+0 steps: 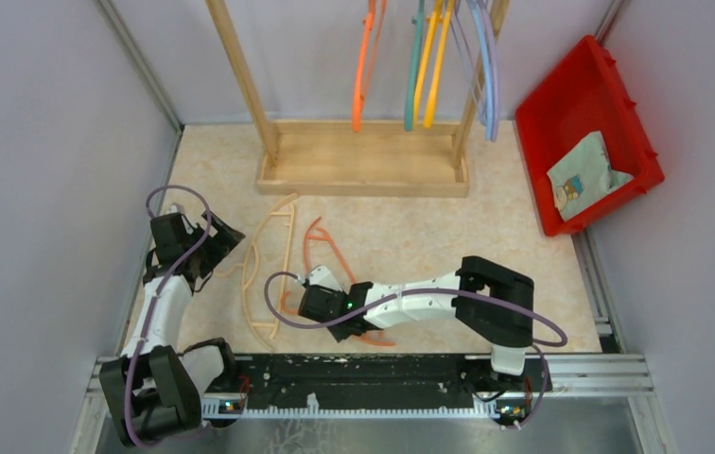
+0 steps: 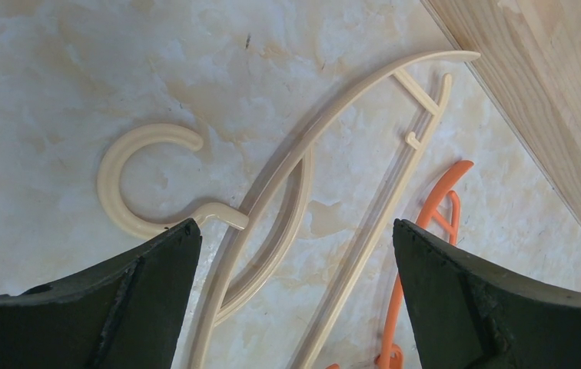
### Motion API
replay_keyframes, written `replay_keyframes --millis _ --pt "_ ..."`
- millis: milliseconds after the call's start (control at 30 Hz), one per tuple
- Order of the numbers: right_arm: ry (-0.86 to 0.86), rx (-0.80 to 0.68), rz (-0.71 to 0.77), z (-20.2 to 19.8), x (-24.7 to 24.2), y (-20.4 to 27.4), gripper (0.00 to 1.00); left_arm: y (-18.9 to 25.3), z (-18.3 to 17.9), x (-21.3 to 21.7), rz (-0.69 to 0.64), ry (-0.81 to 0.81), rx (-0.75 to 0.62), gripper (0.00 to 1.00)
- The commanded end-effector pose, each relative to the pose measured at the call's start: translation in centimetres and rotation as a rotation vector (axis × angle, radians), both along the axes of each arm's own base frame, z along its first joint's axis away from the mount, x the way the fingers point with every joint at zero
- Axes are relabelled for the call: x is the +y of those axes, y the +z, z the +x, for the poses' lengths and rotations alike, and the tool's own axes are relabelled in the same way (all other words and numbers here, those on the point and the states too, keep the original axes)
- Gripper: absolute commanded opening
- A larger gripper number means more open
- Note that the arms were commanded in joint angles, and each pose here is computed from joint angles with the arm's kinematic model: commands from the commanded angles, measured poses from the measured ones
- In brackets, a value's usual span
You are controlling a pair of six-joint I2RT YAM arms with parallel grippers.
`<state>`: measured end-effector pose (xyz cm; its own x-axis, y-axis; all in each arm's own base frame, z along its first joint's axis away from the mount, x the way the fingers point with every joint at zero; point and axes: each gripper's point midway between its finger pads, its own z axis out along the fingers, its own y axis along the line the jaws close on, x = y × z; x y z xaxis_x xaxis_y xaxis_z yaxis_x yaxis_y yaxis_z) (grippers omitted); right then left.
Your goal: Organize the hangers
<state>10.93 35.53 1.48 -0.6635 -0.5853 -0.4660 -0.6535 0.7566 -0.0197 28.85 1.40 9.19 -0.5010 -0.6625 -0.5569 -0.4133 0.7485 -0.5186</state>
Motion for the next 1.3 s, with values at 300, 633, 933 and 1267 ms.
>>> replay_keyframes --millis 300,633,933,1267 --pt "-0.120 0.069 0.066 1.4 -0.7 -0.1 0.00 0.2 0.1 0.0 0.004 -0.012 -0.022 0.99" --pt "-0.062 0.047 0.778 6.4 8.7 24.8 0.00 0.4 0.2 -0.2 -0.003 -0.015 -0.032 0.99" --pt "-0.100 -0.085 1.146 13.2 14.0 38.2 0.00 0.4 0.6 -0.4 -0.031 -0.011 -0.039 0.99" --pt "-0.171 -0.305 1.463 23.1 14.5 50.6 0.00 0.1 0.3 -0.4 -0.029 -0.012 -0.028 0.99"
